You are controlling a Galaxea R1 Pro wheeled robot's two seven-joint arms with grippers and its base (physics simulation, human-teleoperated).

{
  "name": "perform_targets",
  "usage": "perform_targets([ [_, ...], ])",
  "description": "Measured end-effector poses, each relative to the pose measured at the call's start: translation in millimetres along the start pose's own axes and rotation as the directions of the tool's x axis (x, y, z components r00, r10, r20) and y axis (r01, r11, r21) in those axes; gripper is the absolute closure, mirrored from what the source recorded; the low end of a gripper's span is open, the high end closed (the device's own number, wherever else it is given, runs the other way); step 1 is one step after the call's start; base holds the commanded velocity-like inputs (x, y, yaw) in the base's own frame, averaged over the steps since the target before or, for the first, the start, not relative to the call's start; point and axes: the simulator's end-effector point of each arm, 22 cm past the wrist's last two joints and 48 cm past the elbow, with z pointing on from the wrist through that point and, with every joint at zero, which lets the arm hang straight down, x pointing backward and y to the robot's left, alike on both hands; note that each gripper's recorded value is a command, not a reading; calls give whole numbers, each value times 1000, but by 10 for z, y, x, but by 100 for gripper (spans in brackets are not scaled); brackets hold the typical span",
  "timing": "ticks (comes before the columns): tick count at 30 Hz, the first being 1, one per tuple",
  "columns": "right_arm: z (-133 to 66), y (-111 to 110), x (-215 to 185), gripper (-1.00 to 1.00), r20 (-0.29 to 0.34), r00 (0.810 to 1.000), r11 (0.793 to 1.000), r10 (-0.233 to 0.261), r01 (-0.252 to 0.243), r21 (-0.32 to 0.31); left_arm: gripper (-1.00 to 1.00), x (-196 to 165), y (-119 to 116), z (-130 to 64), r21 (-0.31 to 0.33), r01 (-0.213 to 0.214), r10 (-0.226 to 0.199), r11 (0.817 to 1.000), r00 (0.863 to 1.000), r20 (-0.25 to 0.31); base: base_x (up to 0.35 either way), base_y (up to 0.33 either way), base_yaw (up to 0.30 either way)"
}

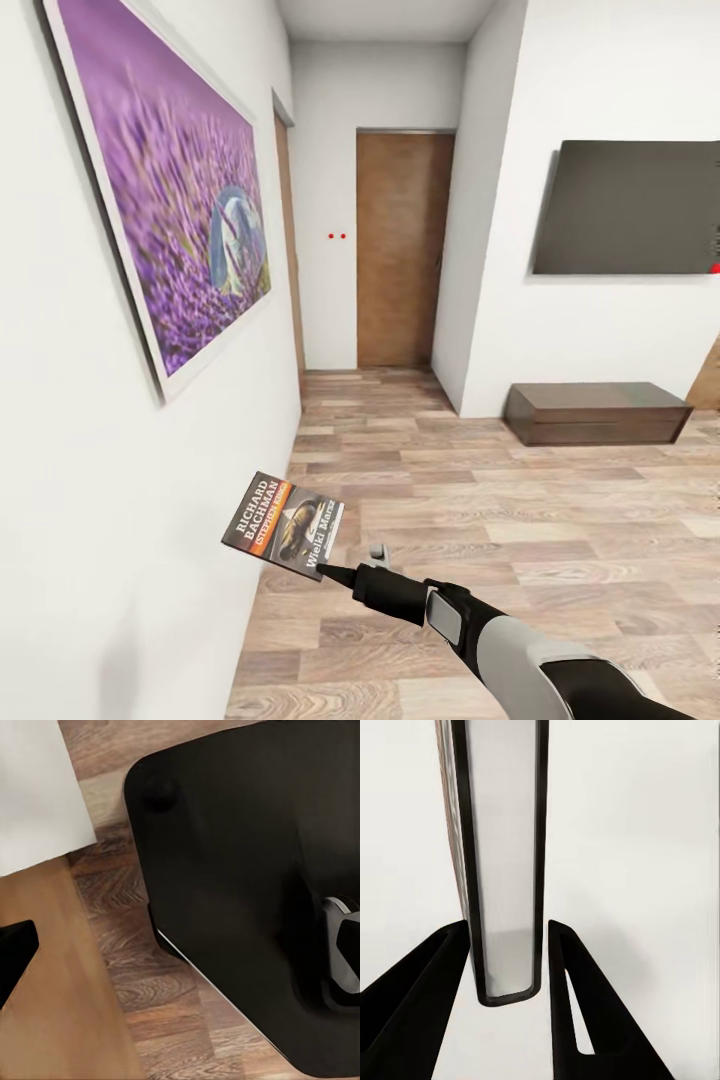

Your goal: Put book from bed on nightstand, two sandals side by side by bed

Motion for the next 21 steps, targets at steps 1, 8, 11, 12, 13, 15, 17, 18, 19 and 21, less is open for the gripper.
perform_targets([
  [1,0,1,1,100,0,1000,1000,0,0,0,-100,0,0,0,0,0,0,1000,1000,0,243,-1,-97],
  [8,0,1,3,100,-1,1000,1000,0,0,0,-100,1,0,0,0,0,0,1000,1000,0,268,0,-44],
  [11,1,0,3,100,-1,1000,1000,0,0,0,-100,0,0,0,0,0,0,1000,1000,0,232,0,-12],
  [12,0,0,3,100,-1,1000,1000,0,0,0,-100,1,0,0,0,0,0,1000,1000,0,223,0,-16],
  [13,0,-1,4,100,-2,1000,1000,-1,1,1,-100,1,0,0,0,0,0,1000,1000,0,228,6,-34],
  [15,0,-1,3,100,-1,1000,1000,0,0,0,-100,1,0,0,0,0,0,1000,1000,0,233,11,-48],
  [17,0,0,5,100,-2,1000,1000,-1,1,0,-100,1,0,0,0,0,0,1000,1000,0,259,26,-96],
  [18,0,0,5,100,-2,1000,1000,-1,1,0,-100,1,0,0,0,0,0,1000,1000,0,274,22,-123],
  [19,0,1,4,100,-2,1000,1000,-1,1,0,-100,1,0,0,0,0,0,1000,1000,0,276,17,-133],
  [21,0,1,3,100,-1,1000,1000,-1,1,0,-100,-1,1,0,0,0,0,1000,1000,0,266,12,-130],
])
